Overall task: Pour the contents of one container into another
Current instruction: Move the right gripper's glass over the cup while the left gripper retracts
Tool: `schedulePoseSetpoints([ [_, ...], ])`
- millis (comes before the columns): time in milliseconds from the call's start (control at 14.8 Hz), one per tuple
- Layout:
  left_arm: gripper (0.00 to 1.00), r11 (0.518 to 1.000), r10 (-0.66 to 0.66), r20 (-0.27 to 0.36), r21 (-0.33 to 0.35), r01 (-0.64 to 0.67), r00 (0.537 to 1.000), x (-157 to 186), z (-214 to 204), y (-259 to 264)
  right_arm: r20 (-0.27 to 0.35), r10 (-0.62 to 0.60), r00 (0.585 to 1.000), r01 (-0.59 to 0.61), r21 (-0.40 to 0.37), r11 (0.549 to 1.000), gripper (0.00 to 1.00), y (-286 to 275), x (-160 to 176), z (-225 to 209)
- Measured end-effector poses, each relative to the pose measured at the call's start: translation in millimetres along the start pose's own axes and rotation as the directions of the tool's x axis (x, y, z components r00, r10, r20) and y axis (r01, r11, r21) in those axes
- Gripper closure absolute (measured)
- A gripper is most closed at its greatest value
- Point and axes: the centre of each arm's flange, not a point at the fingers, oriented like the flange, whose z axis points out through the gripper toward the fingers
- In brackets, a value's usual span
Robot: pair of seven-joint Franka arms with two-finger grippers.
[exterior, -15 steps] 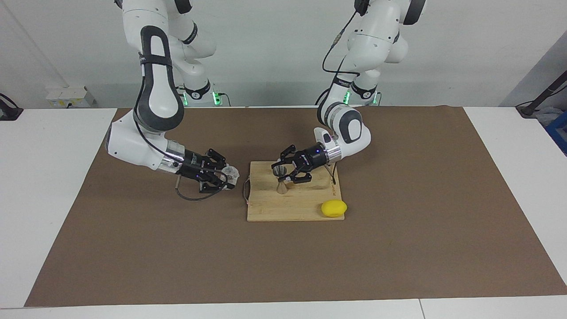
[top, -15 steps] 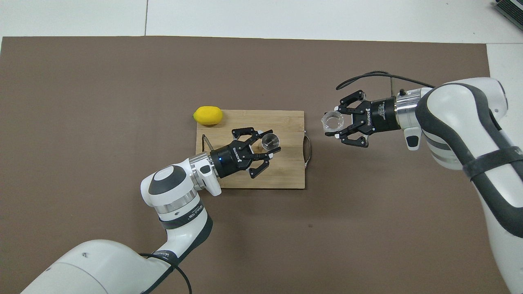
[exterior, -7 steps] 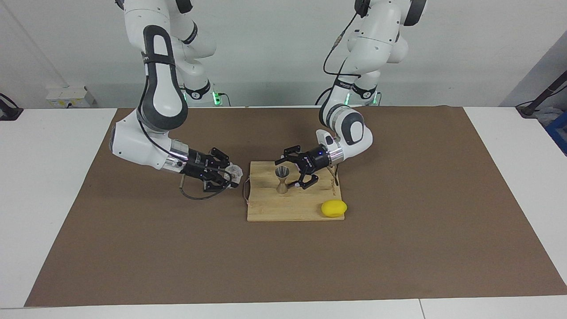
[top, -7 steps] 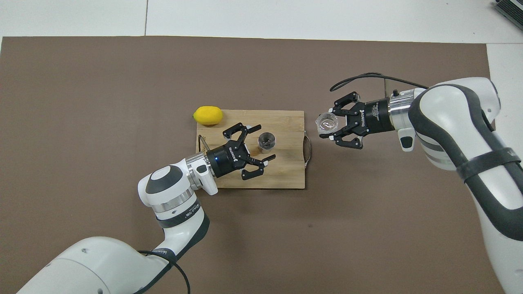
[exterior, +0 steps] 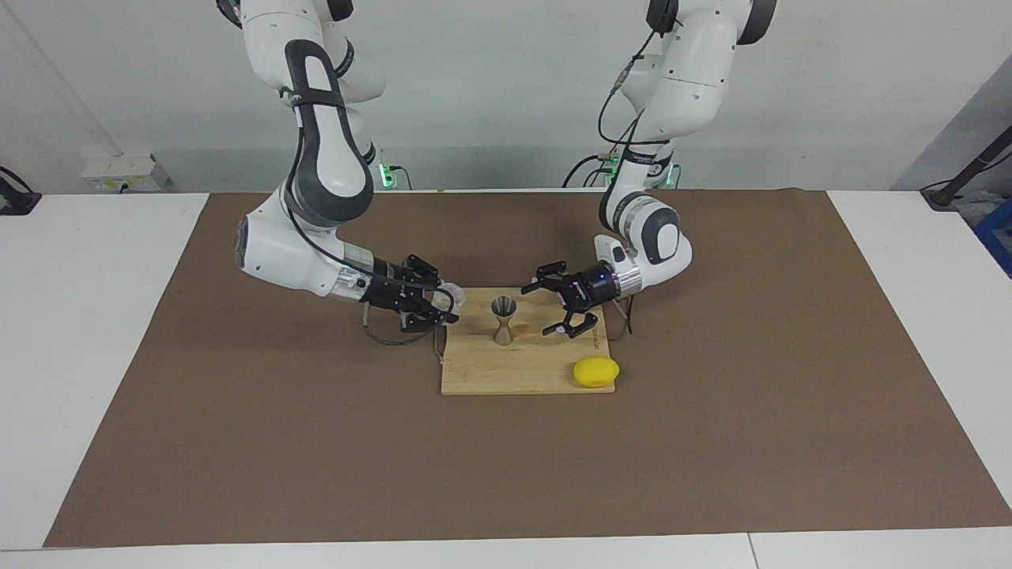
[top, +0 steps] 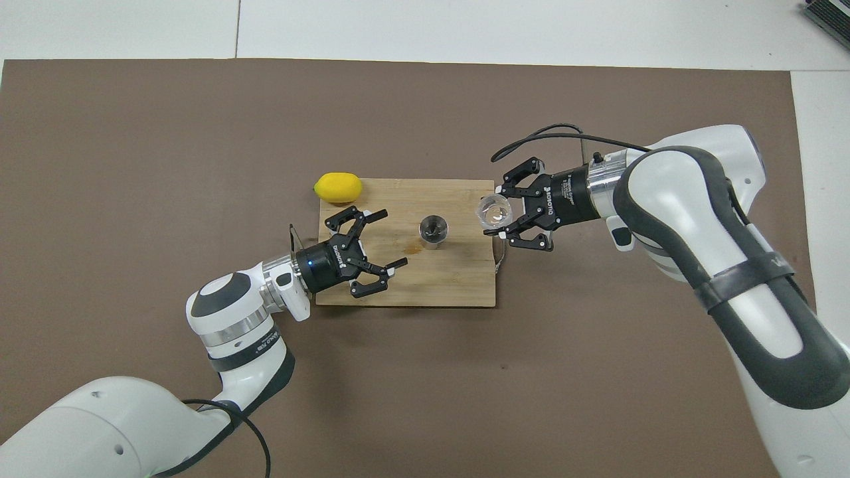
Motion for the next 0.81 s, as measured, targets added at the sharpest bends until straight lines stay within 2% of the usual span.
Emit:
schedulePoseSetpoints([
  [135, 0.0, 1.0, -0.002, -0.002, -0.009, 0.002, 1.0, -1, -11, 0, -0.009, 0.004, 1.0, -0.004, 0.005, 1.0, 0.49, -1, -10, 2],
  [338, 0.0, 0.999, 0.023, 0.017, -0.036, -0.022, 1.0, 1, -33, -10, -0.081, 0.01, 0.997, -0.01, -0.003, 1.0, 0.49, -3, -21, -2],
  [609, 0.0, 0.995, 0.06, 0.02, -0.08, -0.058, 0.998, 9, -79, -31, -0.129, 0.015, 0.992, -0.018, -0.019, 1.0, 0.49, -1, -43, 9],
  [812, 0.0, 0.987, 0.107, 0.062, -0.124, -0.099, 0.992, 27, -129, -50, -0.225, 0.023, 0.974, -0.028, -0.016, 0.999, 0.49, -1, -58, 8],
])
